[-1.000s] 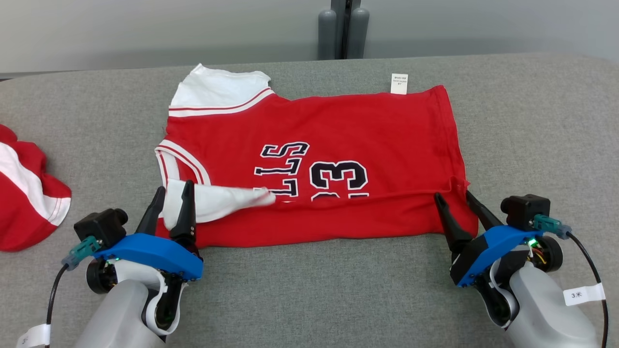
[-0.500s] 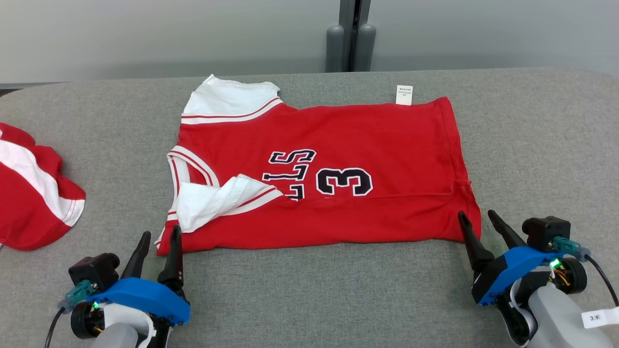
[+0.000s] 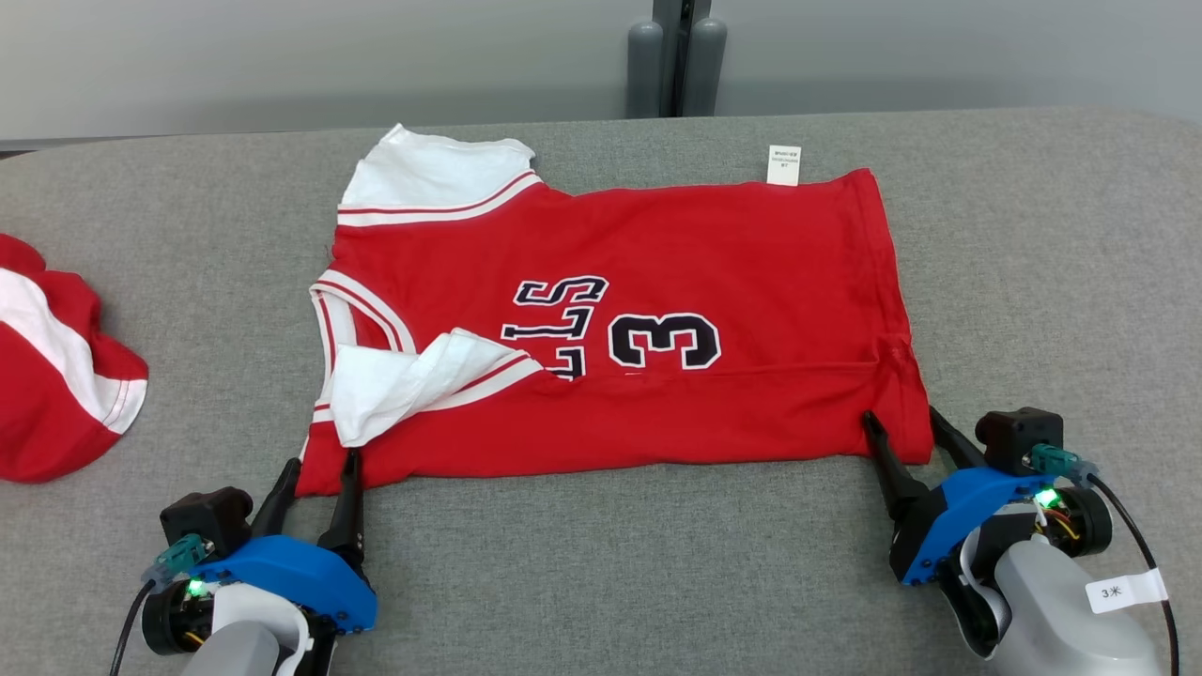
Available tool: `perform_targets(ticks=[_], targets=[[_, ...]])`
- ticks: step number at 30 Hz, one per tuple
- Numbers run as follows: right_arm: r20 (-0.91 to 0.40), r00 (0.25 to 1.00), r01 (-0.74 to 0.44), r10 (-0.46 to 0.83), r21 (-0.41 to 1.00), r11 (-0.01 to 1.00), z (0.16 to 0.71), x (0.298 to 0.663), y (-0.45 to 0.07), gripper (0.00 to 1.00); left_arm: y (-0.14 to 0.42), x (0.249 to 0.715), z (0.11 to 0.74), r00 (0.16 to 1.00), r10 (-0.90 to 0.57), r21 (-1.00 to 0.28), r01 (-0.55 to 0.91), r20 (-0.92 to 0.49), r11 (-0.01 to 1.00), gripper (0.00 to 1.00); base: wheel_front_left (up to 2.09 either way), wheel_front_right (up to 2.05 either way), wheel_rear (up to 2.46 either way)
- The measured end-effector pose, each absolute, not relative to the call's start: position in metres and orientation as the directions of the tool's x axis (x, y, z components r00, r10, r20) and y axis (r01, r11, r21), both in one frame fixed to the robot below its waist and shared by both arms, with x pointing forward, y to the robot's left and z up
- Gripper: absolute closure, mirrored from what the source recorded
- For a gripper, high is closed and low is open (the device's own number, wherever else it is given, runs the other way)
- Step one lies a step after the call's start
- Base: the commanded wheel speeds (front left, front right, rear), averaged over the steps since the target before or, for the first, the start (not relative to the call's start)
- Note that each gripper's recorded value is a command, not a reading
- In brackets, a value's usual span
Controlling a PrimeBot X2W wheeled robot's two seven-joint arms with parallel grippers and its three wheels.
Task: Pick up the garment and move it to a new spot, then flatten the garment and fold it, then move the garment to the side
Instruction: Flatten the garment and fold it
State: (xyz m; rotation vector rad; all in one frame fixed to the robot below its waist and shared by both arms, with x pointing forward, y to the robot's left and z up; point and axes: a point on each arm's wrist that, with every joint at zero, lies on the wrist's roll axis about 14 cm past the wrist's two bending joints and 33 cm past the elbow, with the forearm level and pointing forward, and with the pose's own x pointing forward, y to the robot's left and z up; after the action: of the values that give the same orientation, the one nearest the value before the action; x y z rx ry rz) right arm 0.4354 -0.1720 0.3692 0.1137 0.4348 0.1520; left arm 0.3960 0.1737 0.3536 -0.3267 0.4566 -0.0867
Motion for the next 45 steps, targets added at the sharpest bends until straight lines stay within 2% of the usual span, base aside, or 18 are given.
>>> perform_targets(ticks=[4, 5, 6, 7, 8, 15, 24, 33, 37, 38, 39, 40, 45], targets=[[-0.416, 0.893, -0.125, 0.174, 0.141, 0.982, 0.368, 0.437, -0.169, 0.0, 0.171, 0.399, 0.35, 0.888, -0.161, -0.323, 0.015, -0.431, 0.946, 0.0, 0.0, 0.0, 0.0], [-0.417, 0.892, -0.126, 0.174, 0.141, 0.982, 0.367, 0.437, -0.168, 0.17, 0.17, 0.399, 0.349, 0.885, -0.163, -0.323, 0.014, -0.437, 0.946, 0.15, 0.0, 0.0, 0.0], [-0.419, 0.891, -0.127, 0.176, 0.143, 0.982, 0.367, 0.437, -0.167, 0.69, 0.169, 0.399, 0.349, 0.883, -0.164, -0.323, 0.015, -0.439, 0.946, 0.62, 0.0, 0.0, 0.0], [-0.422, 0.889, -0.126, 0.177, 0.146, 0.981, 0.366, 0.437, -0.166, 1.0, 0.169, 0.4, 0.348, 0.882, -0.165, -0.323, 0.015, -0.441, 0.946, 0.93, 0.0, 0.0, 0.0], [-0.42, 0.89, -0.125, 0.178, 0.151, 0.981, 0.367, 0.436, -0.165, 1.0, 0.168, 0.399, 0.348, 0.881, -0.166, -0.324, 0.015, -0.444, 0.946, 1.0, 0.0, 0.0, 0.0], [-0.37, 0.914, -0.098, 0.168, 0.201, 0.975, 0.385, 0.432, -0.164, 1.0, 0.171, 0.393, 0.371, 0.911, -0.161, -0.35, 0.019, -0.38, 0.937, 1.0, 0.0, 0.0, 0.0], [-0.298, 0.941, -0.079, 0.159, 0.265, 0.961, 0.398, 0.401, -0.171, 1.0, 0.172, 0.356, 0.384, 0.935, -0.145, -0.385, 0.009, -0.325, 0.923, 1.0, 0.0, 0.0, 0.0], [-0.34, 0.929, -0.046, 0.147, 0.287, 0.957, 0.384, 0.35, -0.181, 1.0, 0.166, 0.319, 0.377, 0.931, -0.133, -0.386, -0.01, -0.341, 0.922, 1.0, 0.0, 0.0, 0.0], [-0.362, 0.922, -0.028, 0.14, 0.297, 0.954, 0.383, 0.342, -0.182, 1.0, 0.162, 0.312, 0.372, 0.921, -0.145, -0.366, 0.003, -0.361, 0.931, 1.0, 0.0, 0.0, 0.0], [-0.367, 0.919, -0.034, 0.143, 0.287, 0.957, 0.383, 0.341, -0.182, 0.64, 0.161, 0.311, 0.372, 0.921, -0.145, -0.363, 0.004, -0.362, 0.932, 0.87, 0.0, 0.0, 0.0], [-0.366, 0.919, -0.041, 0.145, 0.276, 0.96, 0.384, 0.342, -0.182, 0.27, 0.162, 0.312, 0.372, 0.92, -0.141, -0.352, 0.004, -0.365, 0.936, 0.57, 0.0, 0.0, 0.0], [-0.362, 0.921, -0.045, 0.146, 0.273, 0.961, 0.386, 0.343, -0.18, 0.0, 0.163, 0.312, 0.372, 0.92, -0.14, -0.338, 0.009, -0.366, 0.941, 0.0, 0.0, 0.0, 0.0], [-0.304, 0.945, -0.039, 0.12, 0.262, 0.964, 0.403, 0.354, -0.184, 0.0, 0.175, 0.324, 0.387, 0.942, -0.111, -0.29, 0.015, -0.316, 0.957, 0.0, 0.0, 0.0, 0.0]])
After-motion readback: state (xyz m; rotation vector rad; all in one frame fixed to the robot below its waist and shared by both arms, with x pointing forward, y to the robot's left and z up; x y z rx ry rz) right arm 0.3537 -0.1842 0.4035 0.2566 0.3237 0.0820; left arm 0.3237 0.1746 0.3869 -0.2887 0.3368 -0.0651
